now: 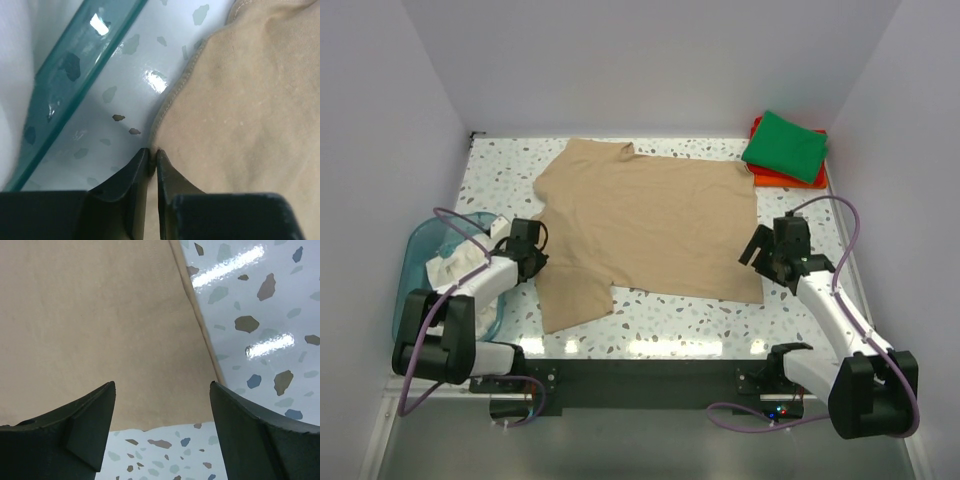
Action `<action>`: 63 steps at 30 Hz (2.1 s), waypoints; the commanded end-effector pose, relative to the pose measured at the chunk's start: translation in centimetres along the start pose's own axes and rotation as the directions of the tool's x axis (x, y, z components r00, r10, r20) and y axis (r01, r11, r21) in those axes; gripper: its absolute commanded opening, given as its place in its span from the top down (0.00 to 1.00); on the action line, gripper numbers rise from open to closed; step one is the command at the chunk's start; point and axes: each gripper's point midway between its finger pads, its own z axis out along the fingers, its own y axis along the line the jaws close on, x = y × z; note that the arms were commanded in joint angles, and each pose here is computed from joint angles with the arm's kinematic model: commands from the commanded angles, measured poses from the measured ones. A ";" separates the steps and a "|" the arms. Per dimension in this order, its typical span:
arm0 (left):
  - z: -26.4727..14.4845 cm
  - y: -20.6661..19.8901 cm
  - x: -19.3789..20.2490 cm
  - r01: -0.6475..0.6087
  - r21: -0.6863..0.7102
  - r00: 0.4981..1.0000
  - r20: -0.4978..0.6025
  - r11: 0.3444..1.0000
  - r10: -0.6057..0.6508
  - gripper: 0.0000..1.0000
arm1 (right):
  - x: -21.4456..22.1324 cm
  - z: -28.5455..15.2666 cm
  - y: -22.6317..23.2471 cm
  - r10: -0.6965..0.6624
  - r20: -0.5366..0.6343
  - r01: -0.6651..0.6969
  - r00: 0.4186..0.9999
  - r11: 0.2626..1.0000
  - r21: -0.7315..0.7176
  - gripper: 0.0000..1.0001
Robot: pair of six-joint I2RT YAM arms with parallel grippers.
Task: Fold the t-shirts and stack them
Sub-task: Flatten the tshirt out
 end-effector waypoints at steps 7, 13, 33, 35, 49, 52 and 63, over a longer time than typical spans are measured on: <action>-0.3 -1.5 -1.6 0.003 0.053 0.999 0.048 0.999 -0.005 1.00 | 2.1 -0.9 -3.6 0.088 -0.050 -0.078 0.995 0.979 0.190 0.33; -1.7 -2.0 -2.5 0.016 0.090 0.997 0.070 0.996 -0.022 1.00 | 3.5 -0.9 -4.7 0.100 -0.103 -0.072 0.990 0.966 0.248 0.29; -5.3 -2.7 -4.1 0.009 0.187 0.994 0.104 0.982 -0.029 1.00 | 7.3 3.6 -4.5 0.148 -0.250 -0.083 0.957 0.963 0.255 0.85; -6.0 -3.2 -4.8 0.006 0.204 0.993 0.113 0.979 -0.030 1.00 | 6.8 3.4 -4.2 0.130 -0.249 -0.068 0.960 0.967 0.244 0.94; -19.4 -7.8 -14.6 -0.076 0.442 0.944 0.320 0.894 -0.079 1.00 | -7.7 -8.3 3.5 -0.025 0.099 0.028 0.995 0.999 -0.024 1.00; -24.4 -8.7 -17.2 -0.111 0.518 0.918 0.379 0.848 -0.111 1.00 | -10.6 -12.1 4.6 -0.046 0.186 0.058 0.982 0.996 -0.061 1.00; -45.0 -8.7 -25.5 -0.234 0.733 0.784 0.530 0.639 -0.321 1.00 | -18.3 -29.3 7.2 -0.018 0.512 0.134 0.859 0.973 -0.190 1.00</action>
